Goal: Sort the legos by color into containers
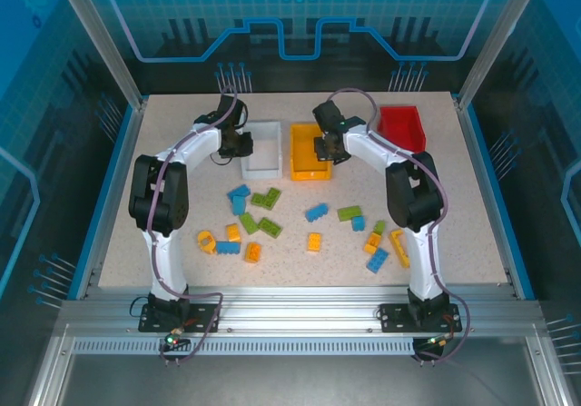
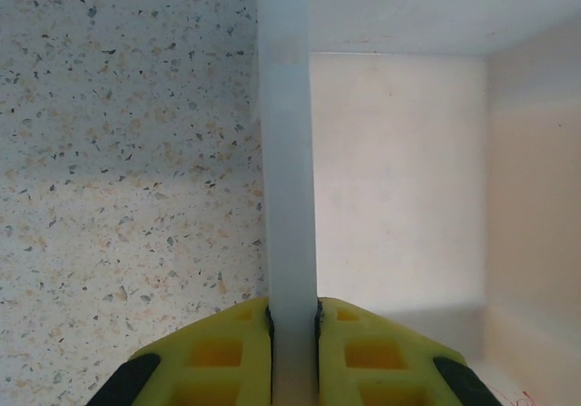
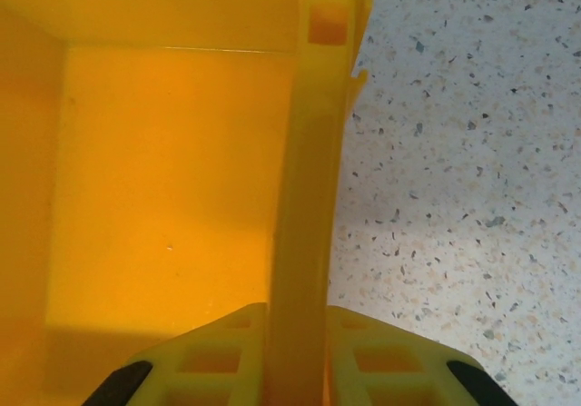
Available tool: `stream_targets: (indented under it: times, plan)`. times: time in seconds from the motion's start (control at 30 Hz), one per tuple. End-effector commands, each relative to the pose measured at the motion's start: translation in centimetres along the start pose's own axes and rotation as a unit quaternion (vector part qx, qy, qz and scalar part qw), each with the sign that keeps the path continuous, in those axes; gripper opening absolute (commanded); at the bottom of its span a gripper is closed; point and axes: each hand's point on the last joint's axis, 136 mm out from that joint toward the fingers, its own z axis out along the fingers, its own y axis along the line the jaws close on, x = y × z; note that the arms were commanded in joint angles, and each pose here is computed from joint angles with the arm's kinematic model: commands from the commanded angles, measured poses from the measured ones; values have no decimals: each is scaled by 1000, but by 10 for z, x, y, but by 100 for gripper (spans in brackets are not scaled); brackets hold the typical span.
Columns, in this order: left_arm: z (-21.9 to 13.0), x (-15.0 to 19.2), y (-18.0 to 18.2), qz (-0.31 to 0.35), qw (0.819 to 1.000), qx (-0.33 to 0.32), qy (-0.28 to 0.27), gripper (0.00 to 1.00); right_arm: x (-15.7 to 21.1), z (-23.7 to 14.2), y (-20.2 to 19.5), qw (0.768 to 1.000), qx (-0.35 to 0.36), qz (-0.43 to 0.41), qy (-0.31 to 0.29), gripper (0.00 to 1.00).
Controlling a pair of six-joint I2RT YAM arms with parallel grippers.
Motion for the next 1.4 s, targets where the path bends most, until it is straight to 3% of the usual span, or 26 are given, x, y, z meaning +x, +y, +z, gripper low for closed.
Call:
stream_targets:
  times: [0.0, 0.23, 0.37, 0.47, 0.63, 0.8, 1.07, 1.37]
  plan:
    - [-12, 0, -9, -3, 1000, 9, -7, 11, -4, 0, 9, 1000, -9, 4, -2, 23]
    - [-28, -6, -11, -16, 1000, 9, -21, 36, -16, -31, -4, 999, -8, 22, -26, 51]
    - [-52, -18, -19, -21, 998, 24, -48, 41, -35, -72, -30, 997, -10, 41, -59, 59]
    - [-75, -31, -27, -22, 996, 38, -74, 46, -44, -95, -72, 994, 4, 70, -78, 62]
    - [-119, -41, -54, -21, 988, 95, -116, 49, -44, -103, -174, 982, 36, 166, -81, 62]
    - [-163, -18, -115, -11, 964, 219, -150, 57, -48, -91, -251, 967, 65, 232, -79, 65]
    - [-220, 55, -203, 17, 921, 324, -214, 63, -68, -37, -286, 974, 82, 208, -28, 65]
    - [-219, 100, -240, 48, 919, 347, -178, 62, -61, -2, -310, 976, 99, 195, 10, 54]
